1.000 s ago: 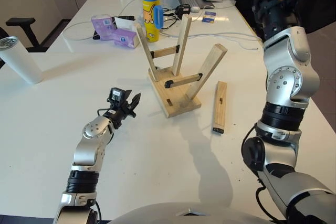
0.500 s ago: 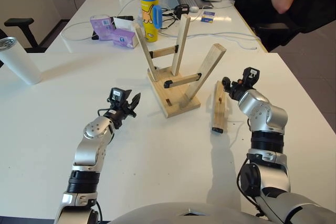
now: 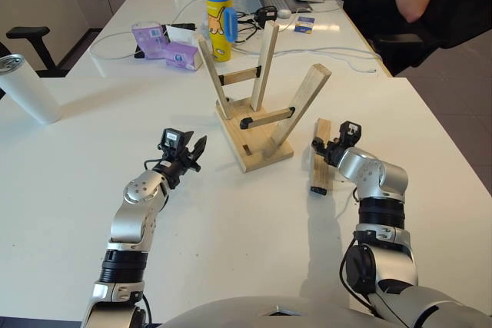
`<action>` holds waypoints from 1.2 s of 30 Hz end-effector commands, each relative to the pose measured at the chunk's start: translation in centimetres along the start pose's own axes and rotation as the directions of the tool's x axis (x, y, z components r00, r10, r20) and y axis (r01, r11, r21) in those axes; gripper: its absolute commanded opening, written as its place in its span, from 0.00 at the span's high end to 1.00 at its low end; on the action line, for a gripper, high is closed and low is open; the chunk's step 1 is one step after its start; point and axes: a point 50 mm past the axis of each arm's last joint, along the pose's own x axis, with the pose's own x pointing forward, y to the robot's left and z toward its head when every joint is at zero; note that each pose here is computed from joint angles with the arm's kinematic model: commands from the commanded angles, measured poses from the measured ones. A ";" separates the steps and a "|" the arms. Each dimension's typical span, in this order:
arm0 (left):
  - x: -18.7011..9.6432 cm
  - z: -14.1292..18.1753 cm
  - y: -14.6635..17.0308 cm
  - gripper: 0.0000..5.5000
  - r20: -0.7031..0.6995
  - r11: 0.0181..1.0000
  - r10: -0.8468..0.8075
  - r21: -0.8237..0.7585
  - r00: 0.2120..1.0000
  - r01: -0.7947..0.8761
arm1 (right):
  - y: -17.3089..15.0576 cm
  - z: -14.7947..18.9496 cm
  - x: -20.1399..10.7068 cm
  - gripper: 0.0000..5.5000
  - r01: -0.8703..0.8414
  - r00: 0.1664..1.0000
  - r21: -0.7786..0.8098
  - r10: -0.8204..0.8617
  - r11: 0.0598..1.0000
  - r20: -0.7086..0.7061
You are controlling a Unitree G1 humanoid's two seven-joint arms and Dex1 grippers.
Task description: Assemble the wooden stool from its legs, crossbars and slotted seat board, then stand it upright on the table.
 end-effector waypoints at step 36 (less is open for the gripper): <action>0.3 1.3 0.4 0.65 0.052 0.998 0.017 -0.057 0.999 -0.014 | 0.4 5.0 -0.4 0.44 -0.072 0.976 -0.170 0.105 0.983 0.192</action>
